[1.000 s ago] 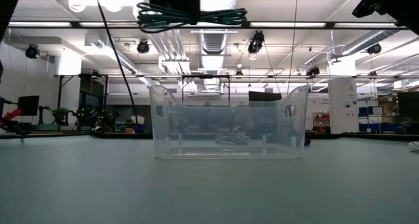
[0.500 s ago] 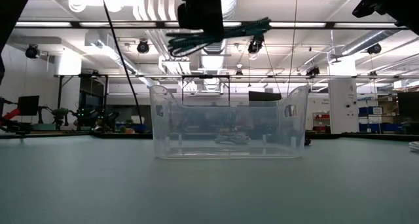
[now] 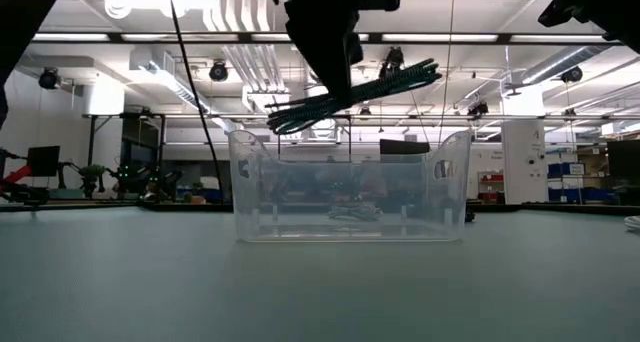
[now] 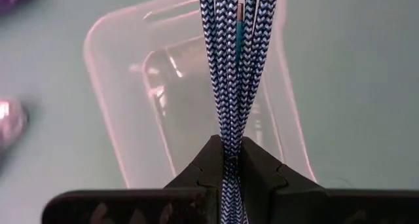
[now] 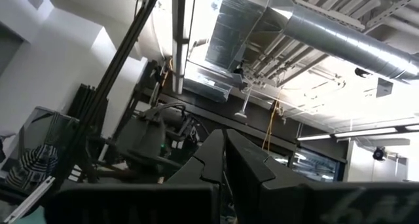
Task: Pick and place USB-C Cables
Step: Put the blue charger cable into the transparent bin
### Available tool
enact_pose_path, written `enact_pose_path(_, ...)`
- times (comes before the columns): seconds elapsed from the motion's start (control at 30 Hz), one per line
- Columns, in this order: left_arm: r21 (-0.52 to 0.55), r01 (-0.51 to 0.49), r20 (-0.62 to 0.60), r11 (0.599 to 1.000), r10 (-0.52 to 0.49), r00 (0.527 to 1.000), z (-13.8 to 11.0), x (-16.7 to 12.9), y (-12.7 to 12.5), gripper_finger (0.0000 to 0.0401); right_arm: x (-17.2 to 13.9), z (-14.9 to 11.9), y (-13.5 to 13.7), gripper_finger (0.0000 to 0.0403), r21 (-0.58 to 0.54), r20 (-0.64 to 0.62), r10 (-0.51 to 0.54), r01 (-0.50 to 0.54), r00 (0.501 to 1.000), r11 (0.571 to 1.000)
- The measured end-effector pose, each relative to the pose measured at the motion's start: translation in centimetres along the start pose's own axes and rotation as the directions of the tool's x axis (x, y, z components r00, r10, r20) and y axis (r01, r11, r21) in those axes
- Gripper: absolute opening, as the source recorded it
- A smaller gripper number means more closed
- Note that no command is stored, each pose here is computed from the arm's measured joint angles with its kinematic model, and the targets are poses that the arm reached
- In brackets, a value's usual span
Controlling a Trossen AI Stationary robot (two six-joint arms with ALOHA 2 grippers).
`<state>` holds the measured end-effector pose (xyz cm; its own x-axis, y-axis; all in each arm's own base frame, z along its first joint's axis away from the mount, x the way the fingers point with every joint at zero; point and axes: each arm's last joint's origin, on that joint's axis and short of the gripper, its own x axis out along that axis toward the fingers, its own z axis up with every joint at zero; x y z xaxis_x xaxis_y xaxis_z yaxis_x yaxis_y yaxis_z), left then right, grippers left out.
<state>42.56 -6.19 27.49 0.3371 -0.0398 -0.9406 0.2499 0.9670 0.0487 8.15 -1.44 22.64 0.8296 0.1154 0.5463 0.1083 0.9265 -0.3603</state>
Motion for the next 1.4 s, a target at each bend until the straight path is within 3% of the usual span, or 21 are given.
enact_pose_path(0.1,0.057,-0.030,0.035,0.998,0.028,0.999,0.4,0.0,-0.4,0.0012,0.0,0.0,0.0,0.0009,-0.001,0.000,0.000,0.000,1.000,1.000)
enact_pose_path(0.6,0.069,-0.064,-0.011,0.996,0.065,0.998,-0.3,1.3,-0.4,0.0012,0.0,0.0,0.0,0.0009,0.000,-0.001,0.000,0.000,1.000,1.000)
enact_pose_path(0.93,0.059,-0.088,0.044,0.994,0.085,0.995,0.1,1.6,-0.3,0.0012,0.0,0.0,0.0,0.0009,0.001,-0.002,0.001,-0.001,1.000,1.000)
enact_pose_path(1.4,0.002,-0.087,0.016,0.996,0.087,0.996,-0.6,3.2,-0.1,0.0012,0.0,0.0,0.0,0.0009,0.001,-0.002,0.001,-0.001,1.000,1.000)
